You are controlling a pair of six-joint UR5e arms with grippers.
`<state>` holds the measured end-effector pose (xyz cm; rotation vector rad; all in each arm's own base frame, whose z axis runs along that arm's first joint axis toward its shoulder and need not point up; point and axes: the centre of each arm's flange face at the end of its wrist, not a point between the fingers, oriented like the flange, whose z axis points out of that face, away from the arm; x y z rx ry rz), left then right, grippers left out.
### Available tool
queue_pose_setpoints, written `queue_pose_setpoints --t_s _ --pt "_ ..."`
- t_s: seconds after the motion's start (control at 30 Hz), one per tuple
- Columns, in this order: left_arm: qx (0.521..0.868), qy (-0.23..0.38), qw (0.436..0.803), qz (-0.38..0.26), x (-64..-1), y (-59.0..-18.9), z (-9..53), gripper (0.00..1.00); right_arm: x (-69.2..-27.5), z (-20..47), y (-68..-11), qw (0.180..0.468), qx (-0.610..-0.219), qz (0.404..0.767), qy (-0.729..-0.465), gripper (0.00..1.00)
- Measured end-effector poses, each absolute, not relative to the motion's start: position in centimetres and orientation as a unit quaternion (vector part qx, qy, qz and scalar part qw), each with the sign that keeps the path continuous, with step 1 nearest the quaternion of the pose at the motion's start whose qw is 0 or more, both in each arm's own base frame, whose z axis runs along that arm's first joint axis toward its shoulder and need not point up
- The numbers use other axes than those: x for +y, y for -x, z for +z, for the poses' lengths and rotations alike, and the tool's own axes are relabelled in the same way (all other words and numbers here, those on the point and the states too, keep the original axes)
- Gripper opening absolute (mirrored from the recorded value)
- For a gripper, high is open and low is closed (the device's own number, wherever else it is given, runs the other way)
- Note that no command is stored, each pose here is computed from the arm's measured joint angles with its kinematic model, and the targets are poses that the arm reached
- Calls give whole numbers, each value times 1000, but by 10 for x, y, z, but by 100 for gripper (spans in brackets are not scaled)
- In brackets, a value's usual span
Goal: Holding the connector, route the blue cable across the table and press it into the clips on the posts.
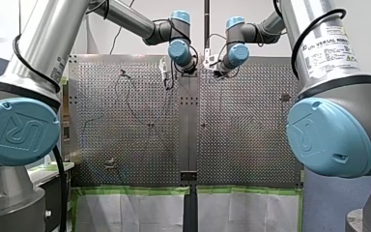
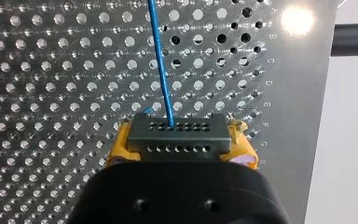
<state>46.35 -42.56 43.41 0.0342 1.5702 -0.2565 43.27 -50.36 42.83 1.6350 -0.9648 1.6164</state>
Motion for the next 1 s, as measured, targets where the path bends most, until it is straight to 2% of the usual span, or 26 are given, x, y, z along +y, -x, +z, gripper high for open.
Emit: queue_pose_setpoints --t_s 0.43,1.0 --pt "689 1 715 -118 -442 -487 434 100 -504 428 -433 318 -367 614 -622 0" --pt "689 12 715 -116 -446 -524 424 100 -504 428 -433 317 -366 614 -623 0"
